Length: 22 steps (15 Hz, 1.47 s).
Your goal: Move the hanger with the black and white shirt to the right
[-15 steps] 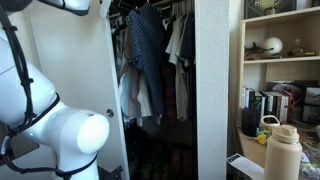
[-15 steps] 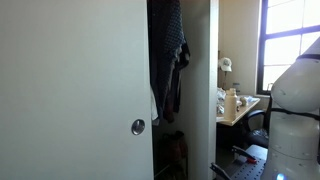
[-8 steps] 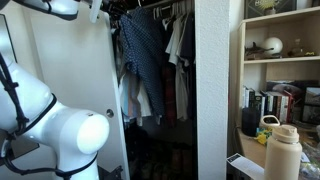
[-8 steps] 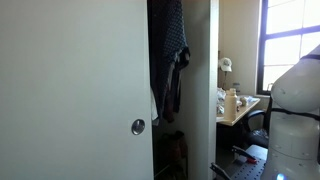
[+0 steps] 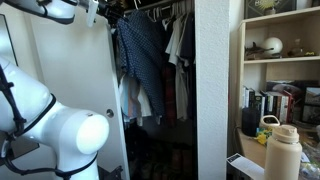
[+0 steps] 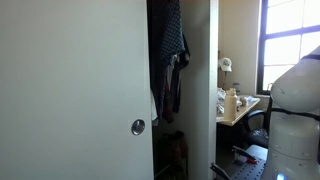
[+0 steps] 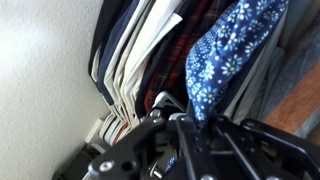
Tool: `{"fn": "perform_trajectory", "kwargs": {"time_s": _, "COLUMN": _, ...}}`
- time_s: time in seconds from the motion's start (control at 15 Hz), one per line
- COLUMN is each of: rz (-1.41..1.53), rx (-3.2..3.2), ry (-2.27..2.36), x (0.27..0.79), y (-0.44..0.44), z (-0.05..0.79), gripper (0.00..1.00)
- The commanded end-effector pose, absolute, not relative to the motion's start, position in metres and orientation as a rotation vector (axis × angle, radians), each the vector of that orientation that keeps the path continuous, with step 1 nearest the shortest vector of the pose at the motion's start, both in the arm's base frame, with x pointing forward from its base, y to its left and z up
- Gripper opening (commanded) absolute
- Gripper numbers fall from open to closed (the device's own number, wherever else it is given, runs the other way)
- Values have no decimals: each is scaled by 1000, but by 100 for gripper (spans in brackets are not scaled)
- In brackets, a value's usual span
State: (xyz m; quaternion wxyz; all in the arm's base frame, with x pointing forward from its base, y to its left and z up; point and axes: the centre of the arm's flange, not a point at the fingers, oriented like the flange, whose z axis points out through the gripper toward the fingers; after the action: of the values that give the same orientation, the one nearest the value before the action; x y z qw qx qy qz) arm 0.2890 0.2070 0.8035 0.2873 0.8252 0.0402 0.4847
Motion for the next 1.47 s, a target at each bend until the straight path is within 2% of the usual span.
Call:
{"fn": "perform_trajectory", "kwargs": {"time_s": 0.0, "rz": 1294, "rx": 2204, "ry": 106, "x": 289, "y": 207, "z": 804, "gripper": 7}}
{"fn": "perform_trajectory", "kwargs": {"time_s": 0.33, "rz": 1294, "rx": 2204, "ry": 105, "x": 289, "y": 206, "z": 804, "gripper": 7}}
{"fn": "perform_trajectory", "kwargs": {"time_s": 0.4, "rz": 1301, "rx": 2201, "ry": 105, "x": 289, "y": 207, "z": 803, "gripper": 2}}
{"fn": "perform_trajectory", "kwargs": {"time_s": 0.67, "rz": 1335, "rx": 2173, "ry": 100, "x": 273, "y": 210, "z": 805, "gripper": 2}}
{"fn": "perform_trajectory", "kwargs": {"time_s": 1.4, "rz": 1452, "rx": 2089, "ry": 59, "x": 151, "y": 218, "z": 821, "gripper": 2}}
